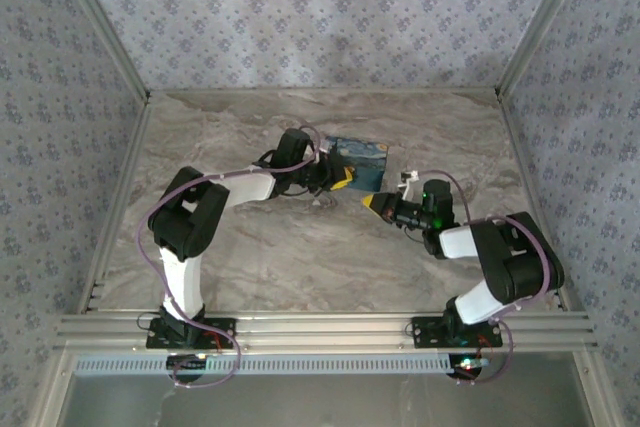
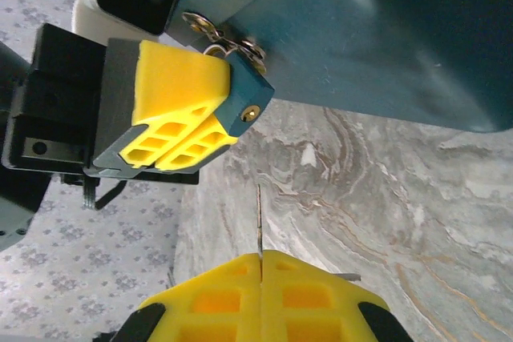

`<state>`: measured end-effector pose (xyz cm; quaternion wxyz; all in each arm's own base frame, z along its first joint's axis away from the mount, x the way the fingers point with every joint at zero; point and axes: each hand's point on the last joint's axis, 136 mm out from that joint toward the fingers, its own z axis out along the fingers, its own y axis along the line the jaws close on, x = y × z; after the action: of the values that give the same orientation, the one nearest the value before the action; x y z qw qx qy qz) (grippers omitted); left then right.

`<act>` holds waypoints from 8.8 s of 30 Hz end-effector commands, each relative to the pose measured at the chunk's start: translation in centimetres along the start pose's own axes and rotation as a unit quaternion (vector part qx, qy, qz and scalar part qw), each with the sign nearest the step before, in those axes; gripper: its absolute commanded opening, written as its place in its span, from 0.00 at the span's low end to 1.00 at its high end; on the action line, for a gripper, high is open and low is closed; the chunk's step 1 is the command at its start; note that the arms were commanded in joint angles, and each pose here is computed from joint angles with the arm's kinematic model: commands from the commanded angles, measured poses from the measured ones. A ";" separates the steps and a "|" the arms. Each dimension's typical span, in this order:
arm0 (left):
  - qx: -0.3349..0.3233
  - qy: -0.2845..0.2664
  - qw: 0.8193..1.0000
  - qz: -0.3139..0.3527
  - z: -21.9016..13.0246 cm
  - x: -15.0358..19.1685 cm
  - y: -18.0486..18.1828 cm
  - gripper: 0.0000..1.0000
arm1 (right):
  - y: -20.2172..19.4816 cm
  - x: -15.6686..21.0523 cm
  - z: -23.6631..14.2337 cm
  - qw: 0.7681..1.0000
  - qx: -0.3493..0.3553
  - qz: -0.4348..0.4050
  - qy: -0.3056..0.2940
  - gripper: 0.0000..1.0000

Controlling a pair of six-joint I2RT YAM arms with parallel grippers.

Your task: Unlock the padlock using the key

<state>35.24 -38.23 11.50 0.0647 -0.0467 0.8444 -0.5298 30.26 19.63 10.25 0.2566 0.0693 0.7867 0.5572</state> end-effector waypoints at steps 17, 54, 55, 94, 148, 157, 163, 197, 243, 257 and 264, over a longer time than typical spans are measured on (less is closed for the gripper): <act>0.069 0.026 0.997 0.022 -1.2 0.6 -3.1 0.00 | 1.6 -2.5 1.6 0.997 -0.081 -0.005 0.016 0.00; 0.126 0.047 0.991 0.010 -2.3 0.4 -3.4 0.00 | 2.6 -1.6 2.1 0.991 -0.119 -0.018 0.058 0.00; 0.128 0.048 0.991 0.009 -2.3 0.4 -3.4 0.00 | 2.8 -1.7 2.2 0.991 -0.123 -0.019 0.058 0.00; 0.167 0.038 0.985 -0.007 -3.1 -0.4 -3.0 0.00 | 4.4 -2.1 1.9 0.987 -0.151 -0.025 0.057 0.00; 0.210 0.042 0.977 -0.010 -2.7 0.5 -3.7 0.00 | 5.8 -4.0 2.3 0.987 -0.158 -0.018 0.033 0.00; 0.216 0.043 0.975 -0.004 -2.8 0.7 -4.0 0.00 | 4.8 -5.2 2.6 0.988 -0.147 0.030 0.021 0.00; 0.220 0.039 0.975 -0.002 -2.9 0.6 -4.2 0.00 | 4.2 -5.4 2.7 0.988 -0.140 0.062 0.016 0.00; 0.206 0.073 0.975 0.025 -1.1 2.9 -5.2 0.00 | 3.2 -5.3 5.8 0.981 -0.108 0.158 -0.007 0.00; 0.061 -0.003 0.998 0.015 -3.1 0.5 -1.9 0.00 | 1.3 -0.3 2.4 0.897 0.300 -0.309 0.099 0.41; 0.067 0.011 0.997 0.021 -3.5 0.8 -3.1 0.00 | 1.5 -1.3 4.8 0.873 0.308 -0.361 0.113 0.42; 0.072 0.015 0.997 0.023 -3.6 0.9 -3.5 0.00 | 1.1 -1.6 5.7 0.853 0.335 -0.383 0.118 0.42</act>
<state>34.10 -35.76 11.71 0.0490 -0.0571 0.8287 -0.5547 33.57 24.19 10.29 0.3115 -0.2111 0.9140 0.1518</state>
